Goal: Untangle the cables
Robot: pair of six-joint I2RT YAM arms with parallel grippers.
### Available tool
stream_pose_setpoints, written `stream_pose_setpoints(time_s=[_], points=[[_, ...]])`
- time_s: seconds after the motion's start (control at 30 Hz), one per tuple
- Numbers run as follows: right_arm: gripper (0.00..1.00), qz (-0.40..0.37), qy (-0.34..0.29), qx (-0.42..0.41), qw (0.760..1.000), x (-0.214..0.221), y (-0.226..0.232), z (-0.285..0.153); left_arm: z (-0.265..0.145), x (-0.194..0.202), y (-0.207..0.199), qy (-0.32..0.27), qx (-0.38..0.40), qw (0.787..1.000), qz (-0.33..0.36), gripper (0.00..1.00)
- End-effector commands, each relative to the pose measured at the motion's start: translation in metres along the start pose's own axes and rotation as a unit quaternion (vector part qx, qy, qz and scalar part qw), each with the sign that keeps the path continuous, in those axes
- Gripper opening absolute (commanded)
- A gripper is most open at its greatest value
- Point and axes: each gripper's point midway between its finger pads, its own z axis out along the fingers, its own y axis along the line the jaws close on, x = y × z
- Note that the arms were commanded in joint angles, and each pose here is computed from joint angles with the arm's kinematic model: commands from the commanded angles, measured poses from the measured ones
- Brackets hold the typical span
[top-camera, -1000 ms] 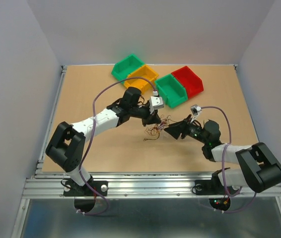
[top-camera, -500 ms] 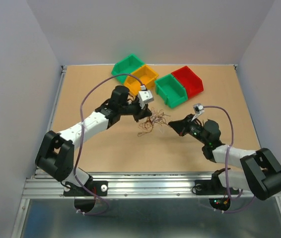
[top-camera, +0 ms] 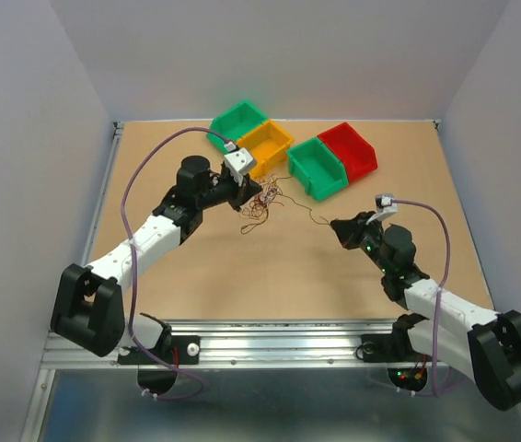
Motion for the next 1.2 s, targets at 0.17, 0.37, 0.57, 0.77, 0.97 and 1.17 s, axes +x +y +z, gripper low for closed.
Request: stream_pose_setpoints(time_s=[0.17, 0.37, 0.57, 0.77, 0.97, 1.17], points=[[0.82, -0.046, 0.017, -0.174, 0.984, 0.005, 0.059, -0.007, 0.016, -0.001, -0.053, 0.013, 0.136, 0.99, 0.038, 0.0], [0.82, -0.057, 0.022, -0.227, 0.972, 0.008, 0.076, -0.011, 0.032, 0.027, -0.119, 0.062, 0.219, 0.97, 0.087, 0.0], [0.78, -0.056, 0.031, -0.245, 0.967, 0.014, 0.082, -0.006, 0.029, 0.03, -0.131, 0.067, 0.254, 0.961, 0.087, 0.0], [0.66, -0.07, 0.055, -0.286, 0.954, 0.027, 0.101, -0.004, 0.025, 0.026, -0.136, 0.062, 0.265, 0.958, 0.088, 0.0], [0.4, -0.069, 0.057, -0.288, 0.953, 0.029, 0.106, 0.001, 0.026, 0.025, -0.135, 0.063, 0.26, 0.96, 0.082, 0.0], [0.02, -0.059, 0.037, -0.232, 0.97, 0.022, 0.09, 0.007, 0.03, 0.021, -0.119, 0.065, 0.212, 0.971, 0.088, 0.0]])
